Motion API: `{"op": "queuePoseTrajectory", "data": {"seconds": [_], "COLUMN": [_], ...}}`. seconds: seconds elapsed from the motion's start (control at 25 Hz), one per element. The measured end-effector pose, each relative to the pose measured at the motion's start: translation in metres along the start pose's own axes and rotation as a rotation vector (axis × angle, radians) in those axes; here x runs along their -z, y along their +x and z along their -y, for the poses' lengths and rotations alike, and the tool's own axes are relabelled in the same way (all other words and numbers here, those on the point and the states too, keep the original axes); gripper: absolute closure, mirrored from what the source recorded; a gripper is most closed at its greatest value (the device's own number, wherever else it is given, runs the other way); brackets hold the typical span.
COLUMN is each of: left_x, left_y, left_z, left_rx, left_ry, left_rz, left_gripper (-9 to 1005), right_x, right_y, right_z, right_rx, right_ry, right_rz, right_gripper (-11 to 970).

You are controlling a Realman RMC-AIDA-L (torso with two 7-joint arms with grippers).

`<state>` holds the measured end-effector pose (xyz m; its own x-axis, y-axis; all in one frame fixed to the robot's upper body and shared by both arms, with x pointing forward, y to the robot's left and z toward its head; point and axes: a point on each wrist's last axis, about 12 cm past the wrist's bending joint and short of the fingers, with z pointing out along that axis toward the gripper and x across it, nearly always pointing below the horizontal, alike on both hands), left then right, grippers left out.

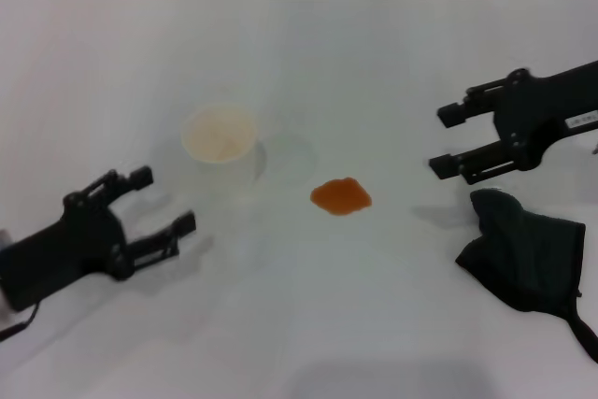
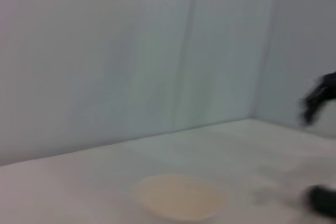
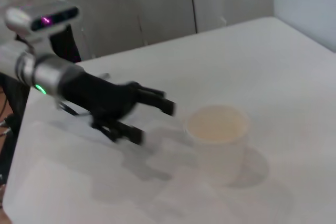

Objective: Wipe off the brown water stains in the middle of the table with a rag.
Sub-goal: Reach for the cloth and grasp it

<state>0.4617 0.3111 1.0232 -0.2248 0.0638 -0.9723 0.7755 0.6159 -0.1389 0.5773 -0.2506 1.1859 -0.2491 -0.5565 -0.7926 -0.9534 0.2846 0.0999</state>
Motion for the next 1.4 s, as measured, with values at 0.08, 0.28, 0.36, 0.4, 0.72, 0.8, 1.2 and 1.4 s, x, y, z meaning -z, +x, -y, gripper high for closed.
{"op": "queuePoseTrajectory", "data": {"seconds": [0.08,0.28,0.36,0.4,0.72,0.8,1.2,1.4], "left_x": [0.011,0.028,0.03,0.03,0.014,0.008,-0.012,-0.017], "left_y": [-0.01,-0.041,-0.053,-0.06,-0.097,-0.102,-0.12,-0.123], "left_z": [0.004,0.014,0.016,0.016,0.002,0.0,-0.005,-0.006], "left_rx": [0.025,0.022,0.009,0.001,-0.034,-0.047,-0.117,-0.136], "left_ry": [0.089,0.269,0.318,0.342,0.444,0.473,0.525,0.528], "left_rz": [-0.012,-0.119,-0.169,-0.199,-0.354,-0.392,-0.477,-0.5], "left_gripper": [102,102,102,102,102,102,102,102], "right_x": [0.006,0.008,0.002,-0.001,-0.025,-0.028,-0.044,-0.051], "right_y": [0.0,0.001,-0.001,-0.003,-0.018,-0.017,0.005,0.011], "right_z": [-0.003,-0.008,-0.01,-0.011,-0.019,-0.019,-0.012,-0.01], "right_rx": [-0.036,-0.178,-0.235,-0.258,-0.455,-0.497,-0.615,-0.632], "right_ry": [0.02,0.084,0.114,0.129,0.274,0.285,0.316,0.308], "right_rz": [-0.036,-0.182,-0.257,-0.294,-0.526,-0.54,-0.596,-0.604], "right_gripper": [222,222,222,226,257,265,304,324]}}
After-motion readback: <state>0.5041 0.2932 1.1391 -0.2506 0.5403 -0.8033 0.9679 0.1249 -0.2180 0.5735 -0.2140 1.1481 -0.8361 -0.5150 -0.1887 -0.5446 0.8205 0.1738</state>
